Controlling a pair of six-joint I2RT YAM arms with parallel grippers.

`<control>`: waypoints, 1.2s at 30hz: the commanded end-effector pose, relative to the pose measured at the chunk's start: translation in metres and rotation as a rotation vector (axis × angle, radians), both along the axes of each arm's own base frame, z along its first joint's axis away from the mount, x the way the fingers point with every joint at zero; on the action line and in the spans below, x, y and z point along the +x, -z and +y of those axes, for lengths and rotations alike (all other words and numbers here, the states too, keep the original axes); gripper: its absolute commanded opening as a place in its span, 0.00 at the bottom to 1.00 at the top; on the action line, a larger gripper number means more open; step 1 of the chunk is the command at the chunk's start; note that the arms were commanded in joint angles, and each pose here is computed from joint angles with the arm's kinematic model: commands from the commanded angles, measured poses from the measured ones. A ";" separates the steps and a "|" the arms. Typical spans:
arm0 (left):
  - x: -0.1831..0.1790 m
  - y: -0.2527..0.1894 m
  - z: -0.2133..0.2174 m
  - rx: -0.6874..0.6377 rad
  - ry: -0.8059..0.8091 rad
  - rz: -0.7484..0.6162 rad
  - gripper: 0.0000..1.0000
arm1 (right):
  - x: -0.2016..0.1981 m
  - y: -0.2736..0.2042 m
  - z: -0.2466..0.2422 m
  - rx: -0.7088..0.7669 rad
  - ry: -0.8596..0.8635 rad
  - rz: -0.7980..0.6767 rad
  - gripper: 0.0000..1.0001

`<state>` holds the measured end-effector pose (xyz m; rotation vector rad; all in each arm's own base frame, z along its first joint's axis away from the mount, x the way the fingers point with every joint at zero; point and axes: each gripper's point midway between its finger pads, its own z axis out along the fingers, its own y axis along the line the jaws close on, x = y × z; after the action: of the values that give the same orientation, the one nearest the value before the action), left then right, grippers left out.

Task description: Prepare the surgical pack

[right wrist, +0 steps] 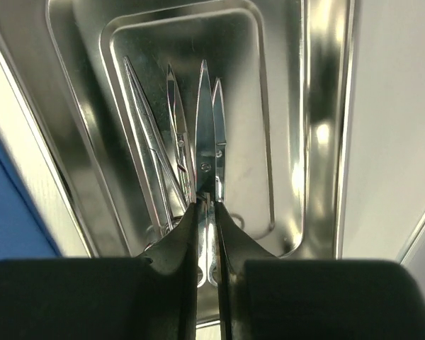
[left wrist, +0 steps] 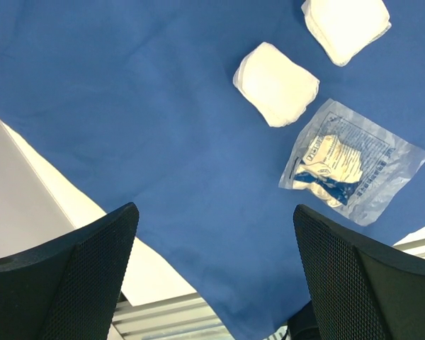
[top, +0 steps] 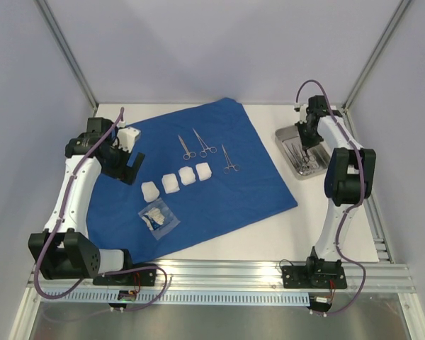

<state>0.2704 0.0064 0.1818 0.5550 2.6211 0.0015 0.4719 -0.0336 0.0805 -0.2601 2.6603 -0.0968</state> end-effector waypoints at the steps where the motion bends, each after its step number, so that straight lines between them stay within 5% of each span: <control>1: 0.011 -0.010 -0.003 -0.012 0.029 -0.038 1.00 | 0.015 0.003 -0.004 -0.077 -0.058 -0.025 0.01; 16: 0.014 -0.001 0.005 0.026 0.008 -0.007 1.00 | 0.023 0.040 0.000 -0.048 -0.063 0.022 0.03; 26: 0.013 -0.005 0.007 0.036 0.002 -0.020 1.00 | 0.019 0.010 0.000 -0.043 -0.024 -0.017 0.40; 33: -0.003 -0.014 0.005 0.028 -0.011 -0.028 1.00 | 0.012 -0.066 0.008 -0.034 0.091 -0.170 0.49; 36: -0.014 -0.013 0.006 0.030 -0.016 -0.016 1.00 | -0.003 -0.090 0.049 -0.027 0.052 -0.214 0.51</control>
<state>0.2682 0.0119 0.1815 0.5481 2.6443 0.0376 0.4785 -0.0191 0.1130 -0.2108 2.5802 -0.1664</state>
